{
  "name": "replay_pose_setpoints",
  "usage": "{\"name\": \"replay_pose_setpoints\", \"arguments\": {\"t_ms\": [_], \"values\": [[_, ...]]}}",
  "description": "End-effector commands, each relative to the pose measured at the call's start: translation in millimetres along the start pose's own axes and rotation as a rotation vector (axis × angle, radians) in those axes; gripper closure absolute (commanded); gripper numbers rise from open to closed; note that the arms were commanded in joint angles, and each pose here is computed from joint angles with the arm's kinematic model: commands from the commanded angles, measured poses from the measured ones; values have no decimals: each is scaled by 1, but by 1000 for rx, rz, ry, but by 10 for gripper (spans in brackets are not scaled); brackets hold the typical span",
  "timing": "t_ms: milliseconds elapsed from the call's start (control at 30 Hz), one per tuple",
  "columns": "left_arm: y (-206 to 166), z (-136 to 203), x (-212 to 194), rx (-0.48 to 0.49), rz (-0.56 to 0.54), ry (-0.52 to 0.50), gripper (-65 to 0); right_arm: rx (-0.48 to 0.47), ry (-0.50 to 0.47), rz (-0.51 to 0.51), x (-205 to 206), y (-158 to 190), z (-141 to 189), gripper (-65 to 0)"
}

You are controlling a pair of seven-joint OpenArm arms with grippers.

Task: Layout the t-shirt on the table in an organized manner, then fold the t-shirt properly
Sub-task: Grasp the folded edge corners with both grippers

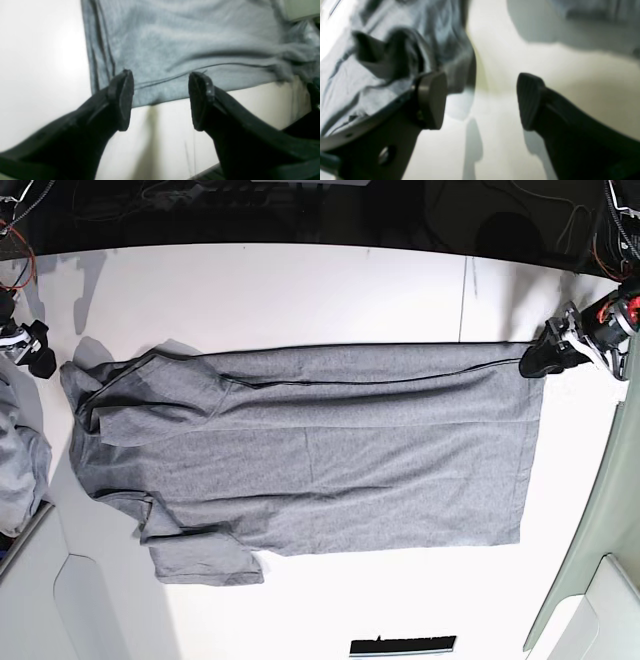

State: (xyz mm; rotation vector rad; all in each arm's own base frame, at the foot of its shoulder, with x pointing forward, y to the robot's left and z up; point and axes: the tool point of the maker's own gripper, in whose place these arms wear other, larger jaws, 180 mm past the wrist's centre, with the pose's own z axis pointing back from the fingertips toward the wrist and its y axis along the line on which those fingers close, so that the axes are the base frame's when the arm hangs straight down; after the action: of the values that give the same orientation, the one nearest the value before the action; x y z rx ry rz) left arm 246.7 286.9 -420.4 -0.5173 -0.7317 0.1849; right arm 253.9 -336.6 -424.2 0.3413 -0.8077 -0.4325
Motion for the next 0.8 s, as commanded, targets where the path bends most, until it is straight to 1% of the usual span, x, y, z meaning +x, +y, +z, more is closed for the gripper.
{"name": "replay_pose_setpoints", "arguments": {"t_ms": [0, 67, 200, 300, 400, 500, 533, 567, 600, 633, 667, 700, 767], "values": [[4, 6, 21, 9, -26, -69, -372, 25, -63, 11, 22, 7, -2, -433], [8, 3, 22, 19, -16, -96, -372, 48, -50, -1, 19, 16, -13, -433], [7, -8, 22, 16, 9, -96, -372, 86, -45, 12, 21, 38, -31, -433], [9, -20, 16, 25, 23, -75, -372, 105, -34, 18, 21, 53, -43, -432], [15, -30, 4, 50, 19, -27, -372, 134, -1, 18, 12, 66, -54, -432], [18, -34, 4, 63, 6, -20, -368, 151, 26, 21, 3, 76, -63, -430], [18, -34, 5, 62, 6, -25, -341, 153, 29, 20, 1, 77, -64, -422], [18, -34, 6, 61, 6, -27, -272, 153, 29, 19, 1, 77, -64, -380], [18, -34, 6, 62, 5, -24, -176, 152, 29, 20, 2, 77, -63, -302], [18, -34, 5, 62, 5, -22, -83, 147, 28, 23, 3, 75, -63, -197], [18, -34, 5, 62, 5, -18, -4, 141, 28, 29, 4, 73, -62, -78], [19, -33, 5, 63, 3, -14, 0, 138, 27, 30, 5, 71, -61, 0], [20, -30, 6, 65, -4, -6, 0, 137, 33, 33, 7, 69, -56, 0]]}}
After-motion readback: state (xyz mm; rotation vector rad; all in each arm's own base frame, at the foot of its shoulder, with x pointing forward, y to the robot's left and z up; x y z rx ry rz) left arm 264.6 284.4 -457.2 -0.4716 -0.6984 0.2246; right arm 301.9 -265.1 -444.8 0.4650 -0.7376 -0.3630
